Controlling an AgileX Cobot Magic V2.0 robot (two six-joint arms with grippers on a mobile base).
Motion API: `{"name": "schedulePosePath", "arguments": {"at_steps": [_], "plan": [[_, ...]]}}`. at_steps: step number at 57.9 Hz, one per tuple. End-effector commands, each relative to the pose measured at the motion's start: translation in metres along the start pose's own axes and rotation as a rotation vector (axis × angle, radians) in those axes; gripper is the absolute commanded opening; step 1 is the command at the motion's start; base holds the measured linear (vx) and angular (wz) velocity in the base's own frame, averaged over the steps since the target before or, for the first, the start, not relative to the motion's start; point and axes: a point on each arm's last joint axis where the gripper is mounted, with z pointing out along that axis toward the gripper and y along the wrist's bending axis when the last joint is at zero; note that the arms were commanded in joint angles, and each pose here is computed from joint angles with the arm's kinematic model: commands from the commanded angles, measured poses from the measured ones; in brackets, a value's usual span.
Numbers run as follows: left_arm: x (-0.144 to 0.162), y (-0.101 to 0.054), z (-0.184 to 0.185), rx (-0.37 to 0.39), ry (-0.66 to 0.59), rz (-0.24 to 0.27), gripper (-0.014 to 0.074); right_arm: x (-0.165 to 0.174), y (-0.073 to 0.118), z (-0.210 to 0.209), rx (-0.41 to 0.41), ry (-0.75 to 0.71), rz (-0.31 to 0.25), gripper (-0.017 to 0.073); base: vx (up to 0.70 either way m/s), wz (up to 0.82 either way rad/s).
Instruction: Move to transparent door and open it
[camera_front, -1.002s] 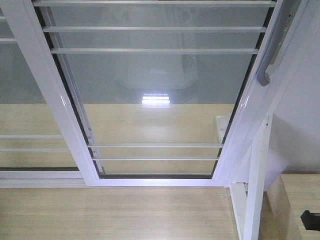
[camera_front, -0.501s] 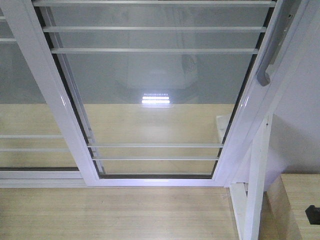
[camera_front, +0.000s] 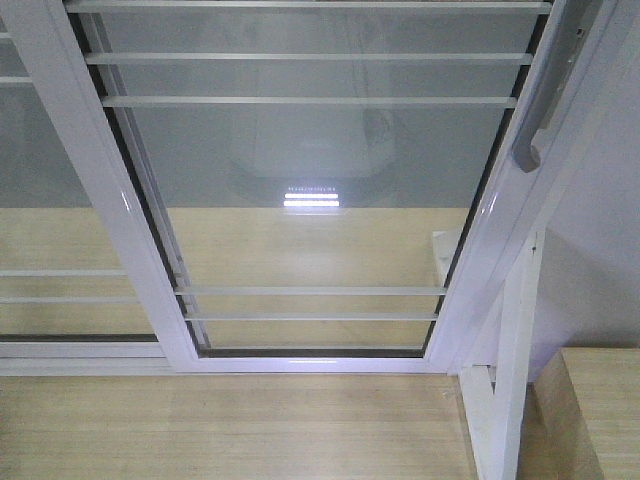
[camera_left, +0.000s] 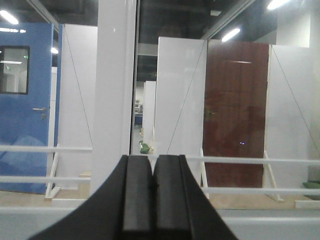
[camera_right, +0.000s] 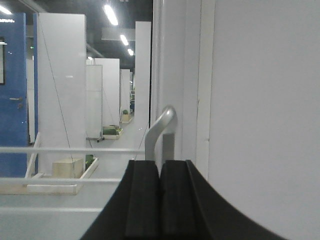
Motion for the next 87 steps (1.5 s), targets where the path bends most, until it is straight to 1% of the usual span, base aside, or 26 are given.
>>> {"name": "schedulePosePath", "arguments": {"at_steps": [1,3,6,10,17,23,27,32,37,44,46,47,51,53,57,61,64,70,76,83,87], "plan": [[-0.037,-0.002,0.013,0.005,-0.027,0.022,-0.0006,-0.041,-0.001,0.008,0.006,-0.026,-0.015,-0.0004,0.00,0.00],[-0.045,-0.003,0.020,0.004,-0.008,0.047,-0.0006,-0.046,-0.002,0.015,0.006,0.003,-0.018,-0.0004,0.00,0.00],[-0.052,-0.003,0.034,0.003,0.025,0.072,-0.0006,-0.049,-0.002,0.026,0.004,0.052,-0.032,-0.0004,0.00,0.00],[-0.051,-0.003,0.051,0.002,0.079,0.092,-0.0006,-0.041,-0.002,0.045,0.001,0.123,-0.035,-0.0004,0.00,0.00],[-0.031,-0.002,0.076,0.001,0.199,0.093,-0.0006,-0.023,-0.001,0.072,-0.005,0.259,-0.026,-0.0004,0.00,0.00],[-0.018,-0.001,0.087,-0.002,0.289,0.091,-0.0003,-0.008,0.000,0.090,-0.009,0.352,-0.017,0.0002,0.00,0.00],[-0.011,-0.001,0.092,-0.003,0.329,0.090,-0.0001,0.000,0.000,0.099,-0.011,0.400,0.002,0.0022,0.00,0.00],[-0.005,0.000,0.096,-0.005,0.376,0.090,0.0013,0.008,0.001,0.107,-0.012,0.443,0.026,0.0073,0.00,0.00],[-0.001,0.000,0.097,-0.006,0.404,0.090,0.0049,0.012,0.001,0.110,-0.012,0.462,0.047,0.0164,0.00,0.00],[-0.002,0.000,0.096,-0.006,0.402,0.090,0.0129,0.014,0.002,0.113,-0.012,0.472,0.052,0.0308,0.00,0.00],[-0.001,0.000,0.096,-0.006,0.405,0.090,0.0166,0.015,0.002,0.114,-0.012,0.478,0.053,0.0355,0.00,0.00],[-0.001,0.000,0.096,-0.006,0.407,0.090,0.0179,0.016,0.002,0.114,-0.012,0.481,0.054,0.0363,0.00,0.00],[-0.001,0.000,0.096,-0.007,0.411,0.089,0.0248,0.017,0.002,0.114,-0.004,0.489,0.118,0.0427,0.00,0.00],[-0.001,0.000,0.096,-0.007,0.414,0.088,0.0281,0.017,0.003,0.115,-0.003,0.486,0.126,0.0437,0.00,0.00],[-0.001,0.000,0.096,-0.011,0.414,0.072,0.0335,0.020,0.002,0.123,-0.011,0.472,0.076,0.0446,0.00,0.00],[-0.001,0.000,0.096,-0.014,0.414,0.057,0.0366,0.022,0.002,0.131,-0.017,0.443,0.025,0.0442,0.00,0.00],[-0.001,0.000,0.096,-0.014,0.414,0.056,0.0379,0.024,0.002,0.137,-0.020,0.426,0.003,0.0436,0.00,0.00],[-0.001,0.000,0.096,-0.014,0.414,0.056,0.0381,0.032,0.005,0.154,-0.032,0.394,-0.019,0.0428,0.00,0.00],[0.000,0.000,0.096,-0.014,0.419,0.056,0.0381,0.043,0.007,0.169,-0.033,0.368,-0.019,0.0428,0.00,0.00],[0.001,0.000,0.095,-0.016,0.432,0.056,0.0381,0.061,0.011,0.186,-0.040,0.376,-0.023,0.0428,0.00,0.00],[0.001,0.000,0.095,-0.016,0.435,0.056,0.0381,0.072,0.015,0.196,-0.061,0.388,-0.040,0.0428,0.00,0.00]]}}
